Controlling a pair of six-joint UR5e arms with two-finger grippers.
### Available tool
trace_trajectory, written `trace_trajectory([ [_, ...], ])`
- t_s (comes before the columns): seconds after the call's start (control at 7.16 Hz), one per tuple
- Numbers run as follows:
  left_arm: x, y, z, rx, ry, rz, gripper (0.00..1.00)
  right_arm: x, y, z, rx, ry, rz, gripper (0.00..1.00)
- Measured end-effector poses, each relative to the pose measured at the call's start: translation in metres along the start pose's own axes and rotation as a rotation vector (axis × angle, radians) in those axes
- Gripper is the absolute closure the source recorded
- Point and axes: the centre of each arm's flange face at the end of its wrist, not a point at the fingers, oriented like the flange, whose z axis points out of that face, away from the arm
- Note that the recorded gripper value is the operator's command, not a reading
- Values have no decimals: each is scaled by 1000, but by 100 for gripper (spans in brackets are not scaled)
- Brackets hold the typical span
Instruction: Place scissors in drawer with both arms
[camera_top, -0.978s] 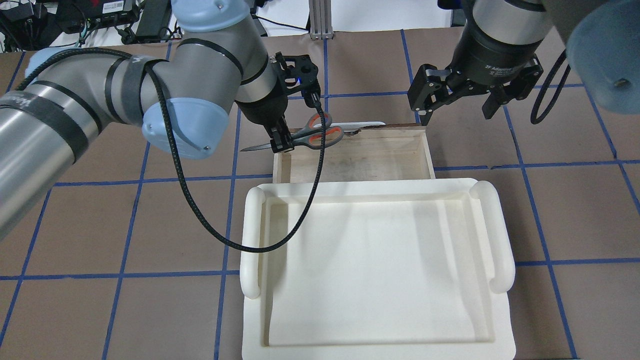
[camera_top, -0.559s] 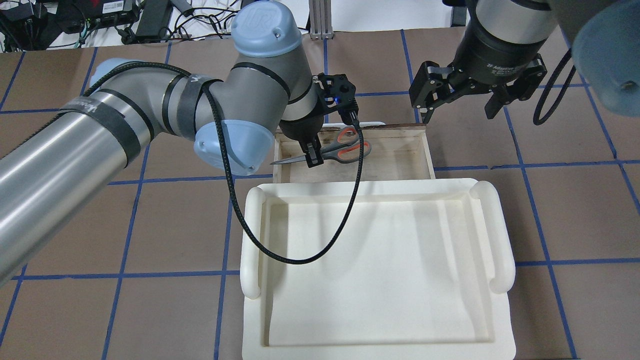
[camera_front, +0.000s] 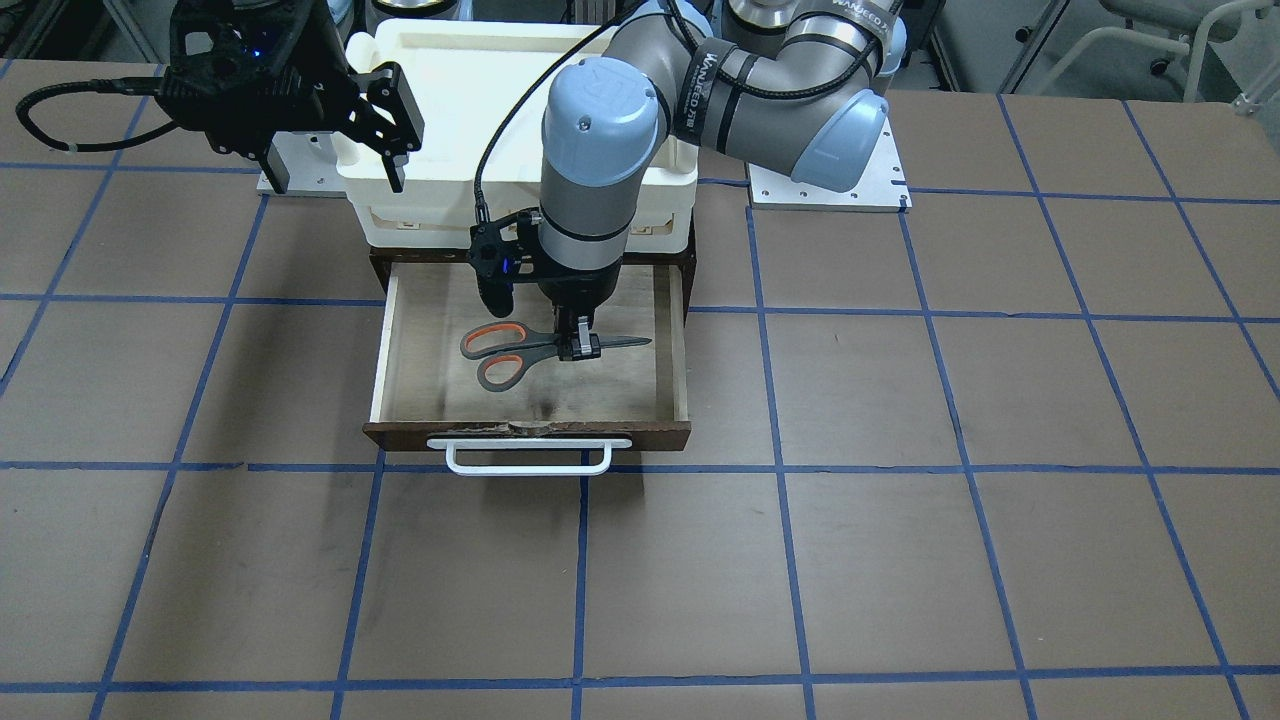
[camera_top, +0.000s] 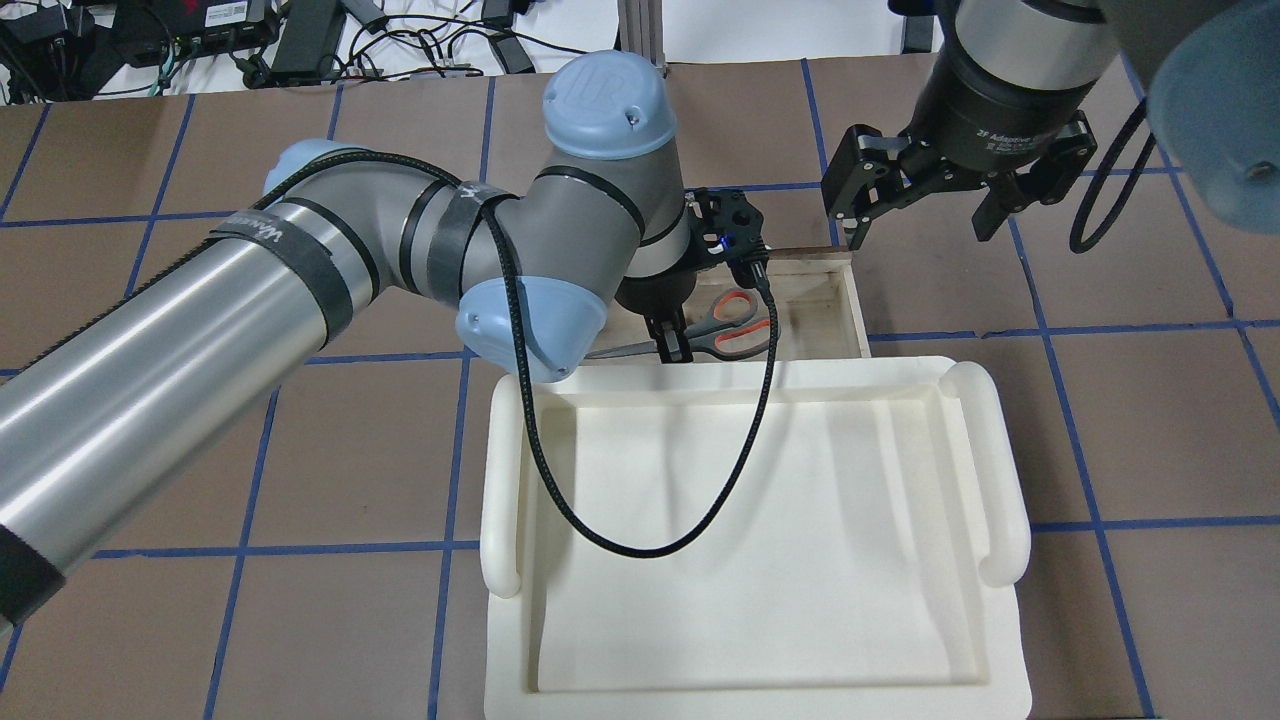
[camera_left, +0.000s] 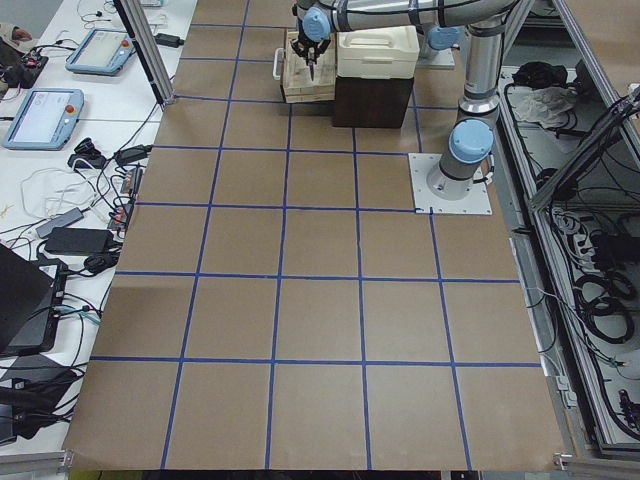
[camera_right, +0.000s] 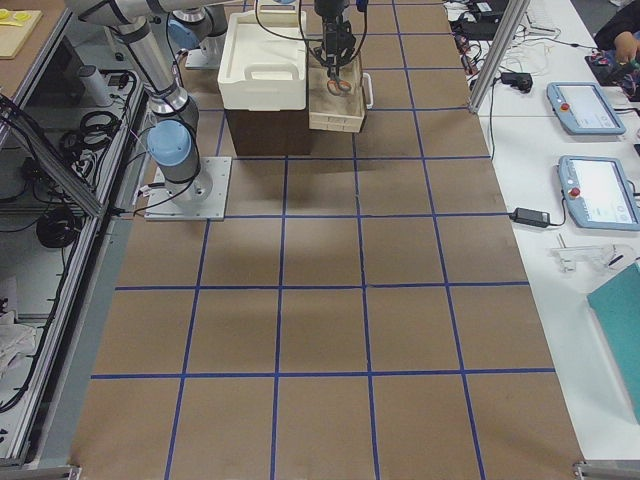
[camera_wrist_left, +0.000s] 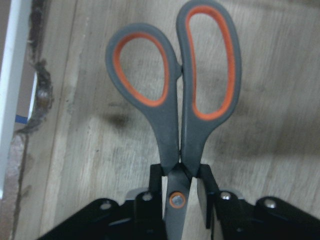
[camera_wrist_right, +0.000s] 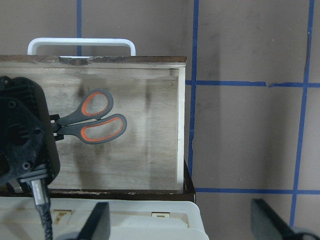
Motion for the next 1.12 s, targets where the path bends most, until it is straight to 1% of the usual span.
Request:
trace_trajectory([
  [0.28,6,-7,16,-15,18,9,99,0,1,0,-2,0,1,0],
  [0.42,9,-9,21,-30,16,17,69,0,1,0,-2,0,1,0],
  [0.56,11,-10,25,-49,8,25,63,1,1,0,-2,0,2,0],
  [0.84,13,-12,27,-56,3,33,30,1,0,0,-2,5,1,0],
  [0.98,13,-12,26,-54,4,32,27,2,0,0,-2,11,-2,0],
  [1.12,13,-12,23,-49,0,32,27,2,0,0,-2,15,-3,0],
])
